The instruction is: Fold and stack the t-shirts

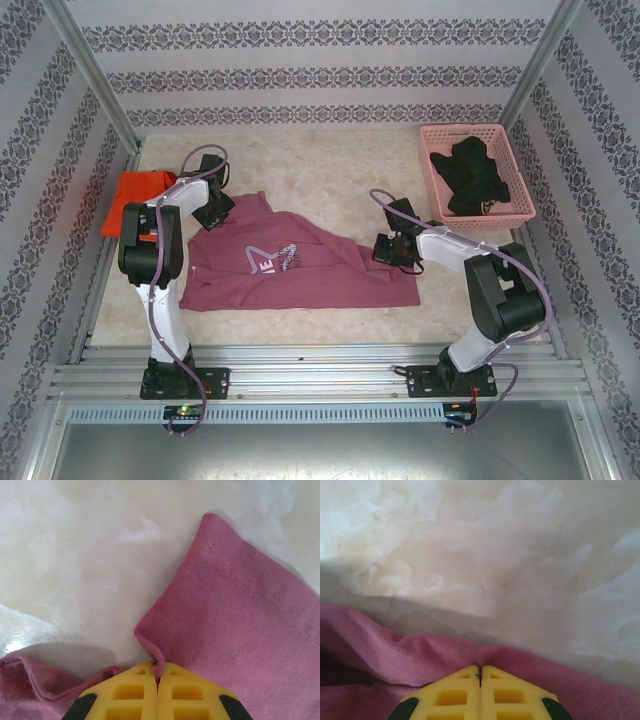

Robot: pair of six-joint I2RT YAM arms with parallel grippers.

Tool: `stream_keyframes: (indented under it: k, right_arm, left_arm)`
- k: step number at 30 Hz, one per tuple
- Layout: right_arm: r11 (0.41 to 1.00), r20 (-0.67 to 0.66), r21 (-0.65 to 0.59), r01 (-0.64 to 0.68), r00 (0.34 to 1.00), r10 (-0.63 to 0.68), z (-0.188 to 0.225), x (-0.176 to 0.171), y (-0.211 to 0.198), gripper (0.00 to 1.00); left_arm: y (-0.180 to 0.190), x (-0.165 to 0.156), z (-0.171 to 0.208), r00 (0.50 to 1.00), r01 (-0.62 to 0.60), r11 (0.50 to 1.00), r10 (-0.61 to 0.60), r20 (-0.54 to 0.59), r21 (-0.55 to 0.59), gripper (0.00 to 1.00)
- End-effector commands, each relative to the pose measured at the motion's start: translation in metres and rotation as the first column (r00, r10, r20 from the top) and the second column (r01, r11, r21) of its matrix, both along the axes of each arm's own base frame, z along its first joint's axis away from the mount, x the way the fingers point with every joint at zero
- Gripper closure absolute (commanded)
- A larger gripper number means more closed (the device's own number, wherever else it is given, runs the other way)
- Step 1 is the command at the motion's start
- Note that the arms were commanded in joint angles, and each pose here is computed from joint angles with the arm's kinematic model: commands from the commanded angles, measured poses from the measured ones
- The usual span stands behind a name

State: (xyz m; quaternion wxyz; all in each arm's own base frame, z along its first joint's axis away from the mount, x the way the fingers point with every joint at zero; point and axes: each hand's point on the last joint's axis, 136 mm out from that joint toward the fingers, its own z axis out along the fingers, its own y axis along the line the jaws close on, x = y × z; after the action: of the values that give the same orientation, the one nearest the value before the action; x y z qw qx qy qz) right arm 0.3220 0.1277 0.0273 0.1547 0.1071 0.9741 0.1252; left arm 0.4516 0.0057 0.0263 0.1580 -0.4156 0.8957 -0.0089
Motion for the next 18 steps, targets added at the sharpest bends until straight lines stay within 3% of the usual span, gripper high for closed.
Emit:
stream_keyframes:
  k: [1, 2, 6, 12, 18]
  right_arm:
    - [0.999, 0.050, -0.041, -0.013, 0.999, 0.015, 0.017, 0.007, -0.002, 0.83]
    - [0.999, 0.053, -0.040, -0.016, 0.998, 0.018, 0.018, 0.008, -0.002, 0.81]
    - [0.999, 0.053, -0.023, -0.024, 0.998, 0.025, 0.016, 0.009, 0.003, 0.90]
    - [0.999, 0.013, -0.008, -0.035, 0.999, 0.035, 0.005, 0.003, 0.008, 0.77]
    - [0.999, -0.025, -0.002, -0.042, 0.999, 0.042, -0.004, -0.011, 0.010, 0.77]
  left_arm:
    - [0.007, -0.002, 0.001, 1.000, -0.001, 1.000, 0.001, 0.004, 0.011, 1.00]
    - [0.007, -0.001, 0.001, 1.000, 0.000, 1.000, 0.000, 0.006, 0.009, 1.00]
    - [0.007, -0.001, 0.001, 1.000, -0.001, 1.000, 0.000, 0.004, 0.009, 1.00]
    - [0.008, -0.004, -0.001, 1.000, 0.000, 1.000, 0.000, -0.003, 0.013, 1.00]
    - [0.008, -0.004, -0.001, 1.000, -0.002, 1.000, 0.002, 0.000, 0.013, 1.00]
